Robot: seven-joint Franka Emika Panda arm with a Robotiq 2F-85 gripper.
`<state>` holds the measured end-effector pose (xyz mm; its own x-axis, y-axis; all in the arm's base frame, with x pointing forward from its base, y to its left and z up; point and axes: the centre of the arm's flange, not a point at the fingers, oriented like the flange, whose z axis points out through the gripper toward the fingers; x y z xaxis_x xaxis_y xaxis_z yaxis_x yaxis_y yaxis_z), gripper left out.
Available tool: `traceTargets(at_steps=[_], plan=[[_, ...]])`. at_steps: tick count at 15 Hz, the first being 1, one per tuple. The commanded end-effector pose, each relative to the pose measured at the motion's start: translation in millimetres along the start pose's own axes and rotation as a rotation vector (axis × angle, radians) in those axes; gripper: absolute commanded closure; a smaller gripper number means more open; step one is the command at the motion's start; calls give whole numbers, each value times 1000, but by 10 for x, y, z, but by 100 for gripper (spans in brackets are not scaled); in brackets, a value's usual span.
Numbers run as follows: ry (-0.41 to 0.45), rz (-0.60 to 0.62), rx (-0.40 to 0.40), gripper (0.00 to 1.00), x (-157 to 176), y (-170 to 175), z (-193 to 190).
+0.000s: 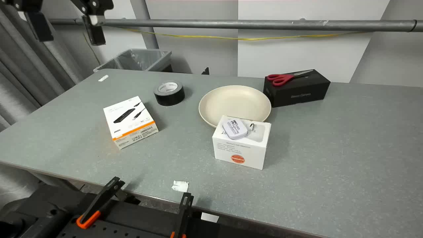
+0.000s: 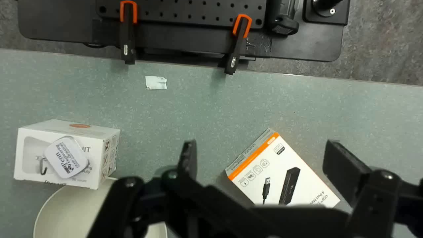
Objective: Put the masking tape on the plate
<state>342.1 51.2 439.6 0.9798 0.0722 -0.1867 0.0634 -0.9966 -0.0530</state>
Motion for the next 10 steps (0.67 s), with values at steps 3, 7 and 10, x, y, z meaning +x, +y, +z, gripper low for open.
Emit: traceTargets(at_steps=[3,7,10], plan=[[36,13,-6,0,45,-32,-35],[160,85,-12,0,798,-237,79],[195,142,-36,0,1329,-356,374]])
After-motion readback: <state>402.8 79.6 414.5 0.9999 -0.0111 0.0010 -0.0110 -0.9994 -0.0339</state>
